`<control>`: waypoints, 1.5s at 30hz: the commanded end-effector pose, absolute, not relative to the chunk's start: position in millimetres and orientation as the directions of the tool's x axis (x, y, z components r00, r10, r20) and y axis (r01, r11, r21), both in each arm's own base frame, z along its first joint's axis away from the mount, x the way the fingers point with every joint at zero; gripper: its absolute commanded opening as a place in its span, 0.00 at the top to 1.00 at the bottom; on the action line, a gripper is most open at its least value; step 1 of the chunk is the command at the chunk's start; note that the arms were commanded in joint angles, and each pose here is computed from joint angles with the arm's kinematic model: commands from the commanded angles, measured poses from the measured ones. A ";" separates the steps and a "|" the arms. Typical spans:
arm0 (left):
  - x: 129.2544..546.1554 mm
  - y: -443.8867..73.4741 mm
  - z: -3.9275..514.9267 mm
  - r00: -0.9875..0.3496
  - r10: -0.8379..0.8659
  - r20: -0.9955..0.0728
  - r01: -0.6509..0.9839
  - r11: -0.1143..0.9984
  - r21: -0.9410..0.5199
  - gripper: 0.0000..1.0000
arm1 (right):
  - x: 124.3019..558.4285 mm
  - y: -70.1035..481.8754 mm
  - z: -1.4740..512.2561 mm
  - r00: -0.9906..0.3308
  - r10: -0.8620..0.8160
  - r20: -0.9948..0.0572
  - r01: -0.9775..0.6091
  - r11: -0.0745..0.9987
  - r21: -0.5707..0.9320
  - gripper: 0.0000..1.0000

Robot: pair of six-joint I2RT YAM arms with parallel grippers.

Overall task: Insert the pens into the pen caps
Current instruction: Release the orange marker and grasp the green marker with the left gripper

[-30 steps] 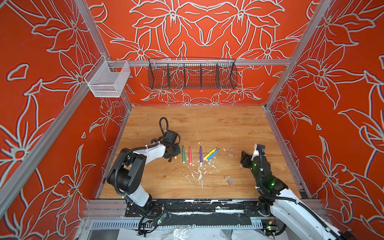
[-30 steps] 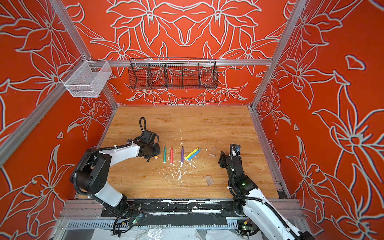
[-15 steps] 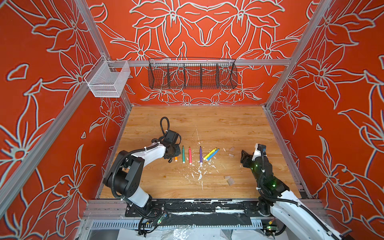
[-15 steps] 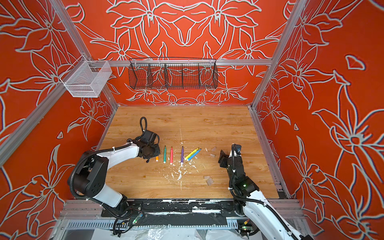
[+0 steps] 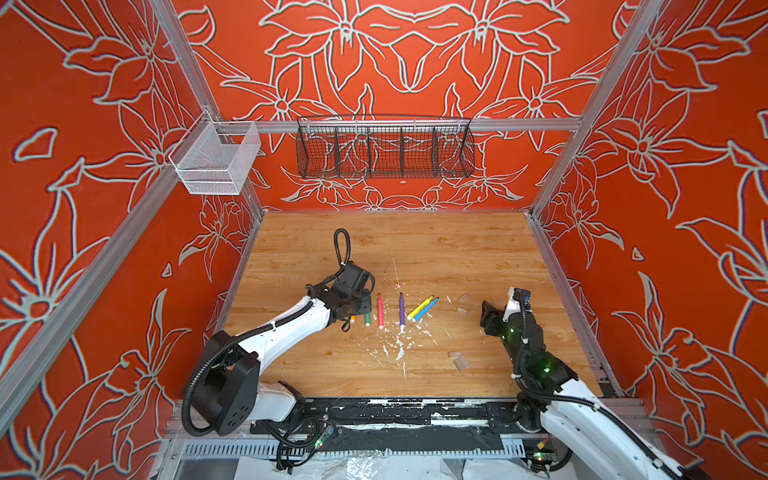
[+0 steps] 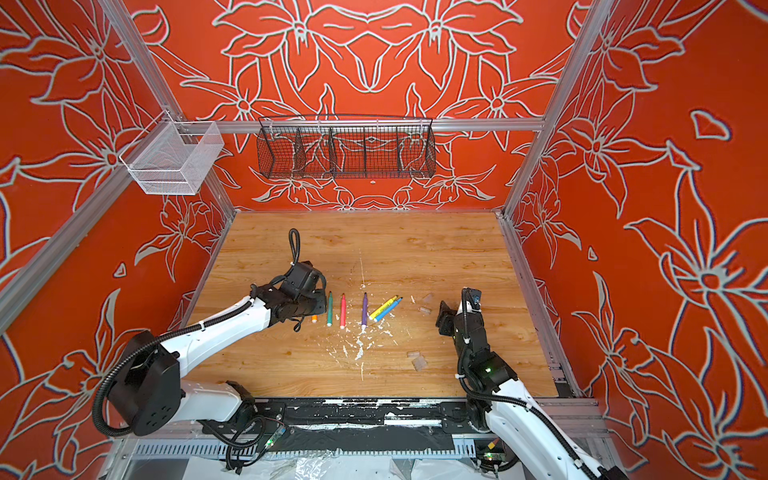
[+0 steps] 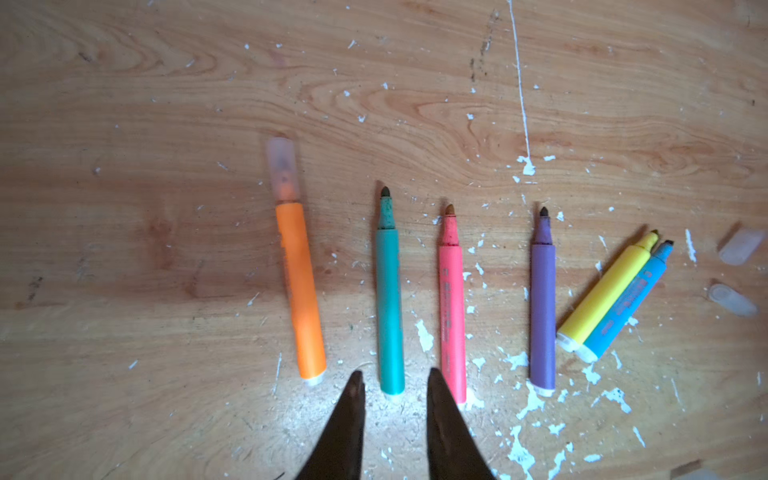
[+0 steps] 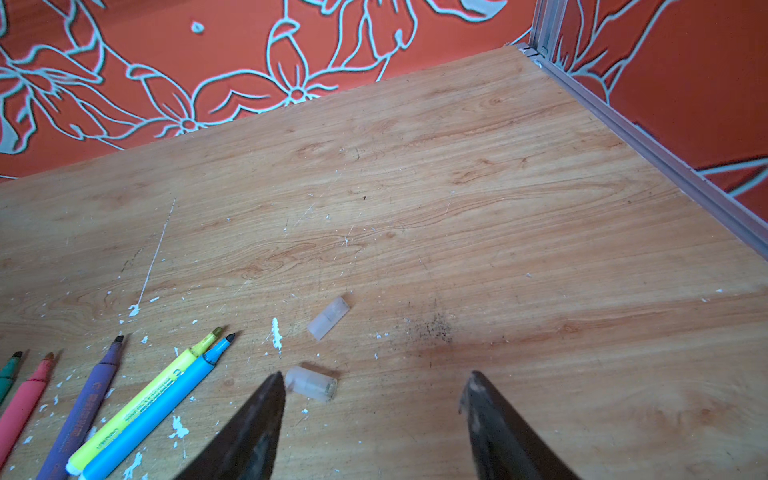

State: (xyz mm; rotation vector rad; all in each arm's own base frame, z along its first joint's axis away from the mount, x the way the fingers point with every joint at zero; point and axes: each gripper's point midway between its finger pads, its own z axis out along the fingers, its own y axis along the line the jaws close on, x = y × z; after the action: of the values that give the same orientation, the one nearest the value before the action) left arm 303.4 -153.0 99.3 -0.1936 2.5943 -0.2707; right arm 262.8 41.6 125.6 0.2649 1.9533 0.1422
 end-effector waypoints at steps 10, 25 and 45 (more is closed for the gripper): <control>303.4 -173.9 54.8 -0.917 -0.095 -0.388 -0.058 0.993 -0.106 0.75 | 267.5 43.6 142.2 -0.334 0.260 -0.906 0.102 0.965 0.240 0.30; 301.2 -163.5 17.8 -0.939 -0.075 -0.337 -0.106 0.991 0.077 0.72 | 267.7 44.3 141.9 -0.335 0.259 -0.906 0.099 0.966 0.240 0.30; 295.1 -178.8 35.0 -0.933 -0.048 -0.357 -0.035 0.998 -0.044 0.99 | 267.2 44.4 142.7 -0.332 0.261 -0.906 0.097 0.965 0.243 0.30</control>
State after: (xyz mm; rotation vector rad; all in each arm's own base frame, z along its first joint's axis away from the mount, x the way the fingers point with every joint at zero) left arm 304.5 -176.8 24.0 -0.0786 2.7740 0.0059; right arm 263.1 42.8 126.3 0.2608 1.9515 0.1500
